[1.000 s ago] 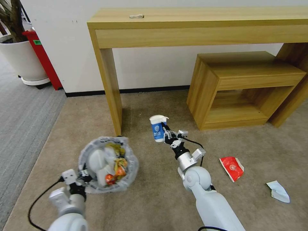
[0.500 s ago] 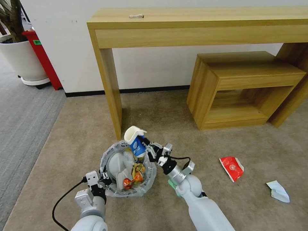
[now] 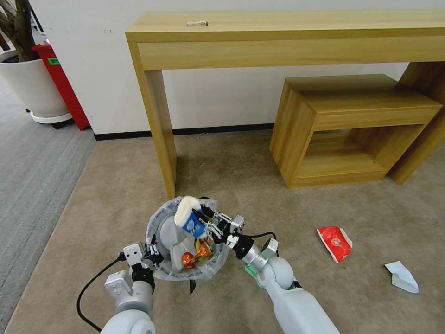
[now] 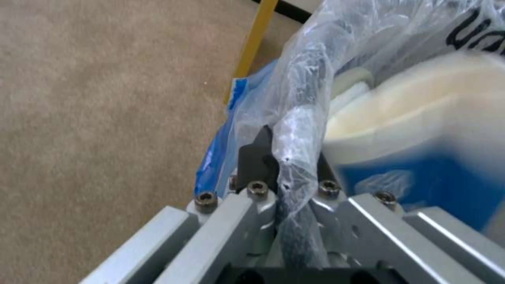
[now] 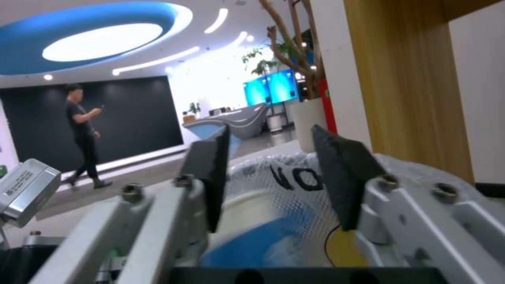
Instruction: Pick up the trash bin and place the garbage on the floor into it.
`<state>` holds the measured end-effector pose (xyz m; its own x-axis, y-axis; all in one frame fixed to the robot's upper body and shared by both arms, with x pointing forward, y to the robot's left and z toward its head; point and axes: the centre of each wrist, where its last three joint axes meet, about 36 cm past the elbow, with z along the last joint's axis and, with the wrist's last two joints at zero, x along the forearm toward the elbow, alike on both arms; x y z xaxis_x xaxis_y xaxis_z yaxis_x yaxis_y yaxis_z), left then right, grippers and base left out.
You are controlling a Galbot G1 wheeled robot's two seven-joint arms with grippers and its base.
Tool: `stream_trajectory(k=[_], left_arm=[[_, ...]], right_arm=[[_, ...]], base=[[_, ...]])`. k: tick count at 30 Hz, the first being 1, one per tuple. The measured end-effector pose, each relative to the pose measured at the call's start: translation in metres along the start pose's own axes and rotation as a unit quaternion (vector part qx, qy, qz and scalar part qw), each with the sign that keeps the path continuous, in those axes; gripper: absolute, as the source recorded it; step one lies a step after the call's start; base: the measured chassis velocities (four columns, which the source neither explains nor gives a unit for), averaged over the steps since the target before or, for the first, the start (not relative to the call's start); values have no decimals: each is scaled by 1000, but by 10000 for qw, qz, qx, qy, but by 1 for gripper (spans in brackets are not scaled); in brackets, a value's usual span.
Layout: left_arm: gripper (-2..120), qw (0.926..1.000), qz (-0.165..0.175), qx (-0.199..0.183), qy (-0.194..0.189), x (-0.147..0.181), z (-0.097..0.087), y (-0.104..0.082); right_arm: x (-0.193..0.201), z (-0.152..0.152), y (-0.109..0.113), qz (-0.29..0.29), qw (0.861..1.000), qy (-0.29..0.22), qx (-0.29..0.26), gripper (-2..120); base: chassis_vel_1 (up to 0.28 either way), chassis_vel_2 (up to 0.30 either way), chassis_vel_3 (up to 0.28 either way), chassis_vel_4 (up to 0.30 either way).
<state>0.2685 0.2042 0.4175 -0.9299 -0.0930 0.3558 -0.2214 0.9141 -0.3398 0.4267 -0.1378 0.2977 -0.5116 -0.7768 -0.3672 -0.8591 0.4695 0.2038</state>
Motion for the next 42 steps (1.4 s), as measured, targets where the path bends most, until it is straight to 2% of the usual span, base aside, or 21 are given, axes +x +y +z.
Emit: stream_trajectory(k=[2, 5, 6, 7, 9, 10, 11, 13, 15, 16, 19, 20, 22, 23, 24, 27, 28, 30, 39, 42], left_arm=[[1, 10000, 0, 72, 5, 1, -4, 2], [1, 10000, -22, 80, -20, 0, -7, 4], [1, 9999, -88, 63, -71, -1, -11, 9], [1, 9999, -88, 63, -71, -1, -11, 9], [1, 9997, -223, 50, -121, -3, -17, 15], [1, 9993, -345, 43, -160, -4, -24, 21], [1, 9993, -345, 43, -160, -4, -24, 21], [1, 9986, -454, -21, -271, -6, -32, 28], [1, 9970, -596, -136, -471, -6, -43, 37], [1, 9970, -596, -136, -471, -6, -43, 37], [1, 9932, -804, -282, -792, -10, -52, 47], [1, 9932, -804, -282, -792, -10, -52, 47], [1, 9919, -870, -311, -873, -12, -53, 49], [1, 9907, -923, -331, -943, -14, -54, 52], [1, 9907, -923, -331, -943, -14, -54, 52], [1, 9882, -1000, -405, -1089, -16, -56, 54], [1, 9882, -1000, -405, -1089, -16, -56, 54], [1, 9865, -1027, -472, -1186, -15, -57, 55], [1, 9825, -1043, -660, -1396, -10, -60, 55], [1, 9826, -1030, -660, -1401, -9, -60, 55]], right_arm=[[2, -5, -1, 46, 10000, -22, 50, 55], [3, -13, -1, 120, 9998, -91, 117, 63], [3, -26, -2, 273, 9992, -229, 200, 69], [3, -26, -2, 273, 9992, -229, 200, 69], [5, -45, -2, 592, 9968, -424, 318, 78], [9, -65, -2, 1076, 9916, -545, 467, 84], [9, -65, -2, 1076, 9916, -545, 467, 84], [20, -88, -9, 1720, 9796, -550, 885, 92], [42, -117, -20, 2550, 9511, -555, 1651, 99], [42, -117, -20, 2550, 9511, -555, 1651, 99], [79, -139, -27, 3593, 9061, -639, 2141, 100], [79, -139, -27, 3593, 9061, -639, 2141, 100], [95, -144, -29, 3889, 8905, -675, 2261, 100], [114, -149, -32, 4097, 8758, -735, 2443, 100], [114, -149, -32, 4097, 8758, -735, 2443, 100], [156, -158, -28, 4416, 8530, -746, 2680, 100], [156, -158, -28, 4416, 8530, -746, 2680, 100], [178, -165, -24, 4575, 8400, -771, 2813, 100], [198, -182, -13, 4830, 8158, -769, 3086, 100], [198, -182, -13, 4855, 8142, -768, 3089, 100]], base=[[0, 0, 0, 0], [0, 0, 0, 0], [0, 0, 0, 0], [0, 0, 0, 0], [0, 0, 0, 0], [0, 0, 0, 0], [0, 0, 0, 0], [0, 0, 0, 0], [0, 0, 0, 0], [0, 0, 0, 0], [0, 0, 0, 0], [0, 0, 0, 0], [0, 0, 0, 0], [0, 0, 0, 0], [0, 0, 0, 0], [0, 0, 0, 0], [0, 0, 0, 0], [0, 0, 0, 0], [0, 0, 0, 0], [0, 0, 0, 0]])
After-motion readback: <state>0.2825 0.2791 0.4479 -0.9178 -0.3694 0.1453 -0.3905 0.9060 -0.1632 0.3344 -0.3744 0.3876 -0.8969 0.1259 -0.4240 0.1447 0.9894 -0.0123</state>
